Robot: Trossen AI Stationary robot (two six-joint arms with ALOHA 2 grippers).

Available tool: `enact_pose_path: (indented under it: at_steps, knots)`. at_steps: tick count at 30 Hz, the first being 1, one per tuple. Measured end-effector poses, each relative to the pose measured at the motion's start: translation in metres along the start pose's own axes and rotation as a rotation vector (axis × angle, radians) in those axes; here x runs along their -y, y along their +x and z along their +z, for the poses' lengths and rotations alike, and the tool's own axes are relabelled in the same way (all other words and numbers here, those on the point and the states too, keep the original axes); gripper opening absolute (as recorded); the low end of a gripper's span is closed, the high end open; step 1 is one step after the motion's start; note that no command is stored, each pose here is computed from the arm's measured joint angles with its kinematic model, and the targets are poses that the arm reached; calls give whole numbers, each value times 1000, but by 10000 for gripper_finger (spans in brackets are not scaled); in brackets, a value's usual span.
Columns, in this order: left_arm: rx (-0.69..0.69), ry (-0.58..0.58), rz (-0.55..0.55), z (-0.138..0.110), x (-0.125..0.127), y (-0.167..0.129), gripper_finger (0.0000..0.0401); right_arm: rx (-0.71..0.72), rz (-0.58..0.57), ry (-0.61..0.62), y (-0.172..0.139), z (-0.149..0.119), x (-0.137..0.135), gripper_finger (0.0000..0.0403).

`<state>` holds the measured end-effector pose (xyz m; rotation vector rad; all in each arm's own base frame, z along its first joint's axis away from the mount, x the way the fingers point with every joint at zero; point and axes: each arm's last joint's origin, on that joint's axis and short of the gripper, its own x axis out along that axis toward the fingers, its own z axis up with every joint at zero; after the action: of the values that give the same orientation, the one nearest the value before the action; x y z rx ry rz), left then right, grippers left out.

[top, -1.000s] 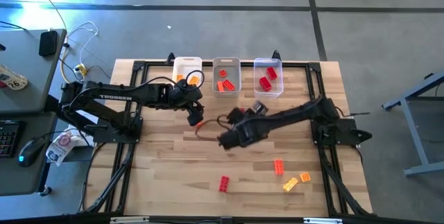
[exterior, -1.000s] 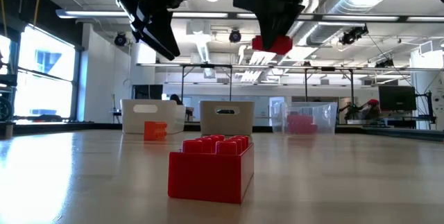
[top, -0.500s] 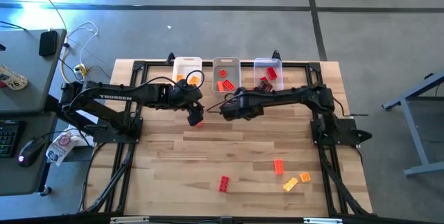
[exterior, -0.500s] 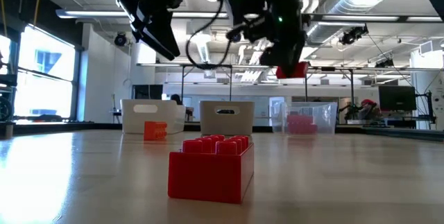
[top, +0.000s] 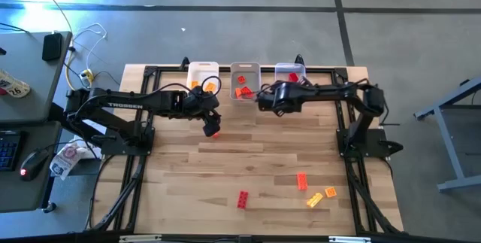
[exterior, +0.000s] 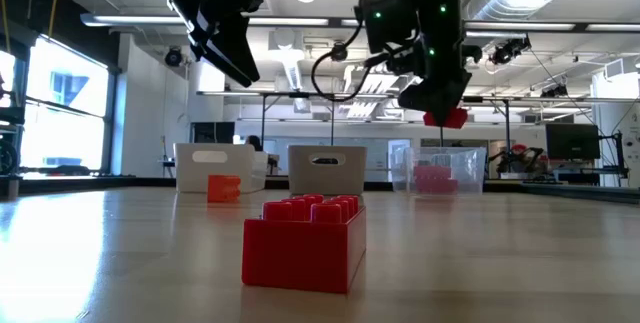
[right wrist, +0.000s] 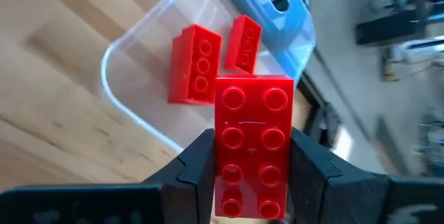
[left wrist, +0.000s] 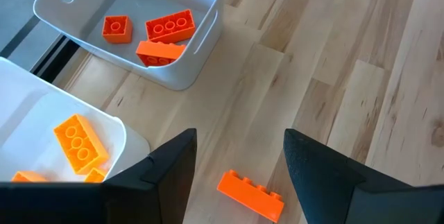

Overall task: Sort & place blocks by color
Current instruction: Put the red game piece into the transparent bin

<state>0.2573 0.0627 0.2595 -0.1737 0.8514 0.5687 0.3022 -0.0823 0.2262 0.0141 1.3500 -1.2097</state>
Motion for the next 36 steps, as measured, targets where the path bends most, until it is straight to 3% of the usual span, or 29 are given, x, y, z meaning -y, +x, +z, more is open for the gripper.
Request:
enact_pose_path:
  at_steps: [9, 15, 23, 28, 36]
  knots:
    - [-5, 0, -20, 0, 1, 0, 204, 94, 166, 224, 28, 6, 25, 112]
    - [-19, -26, -20, -1, 0, 0, 204, 70, 312, 327, 54, 7, 32, 113]
    - [-62, -122, -1, -6, -1, 0, 204, 38, 388, 363, 74, 7, 36, 134]
    - [-91, -245, 14, -9, -2, 0, 204, 29, 438, 349, 76, 13, 43, 137]
    - [-192, -348, 68, -19, -5, -2, 204, 65, 454, 315, 72, 25, 54, 150]
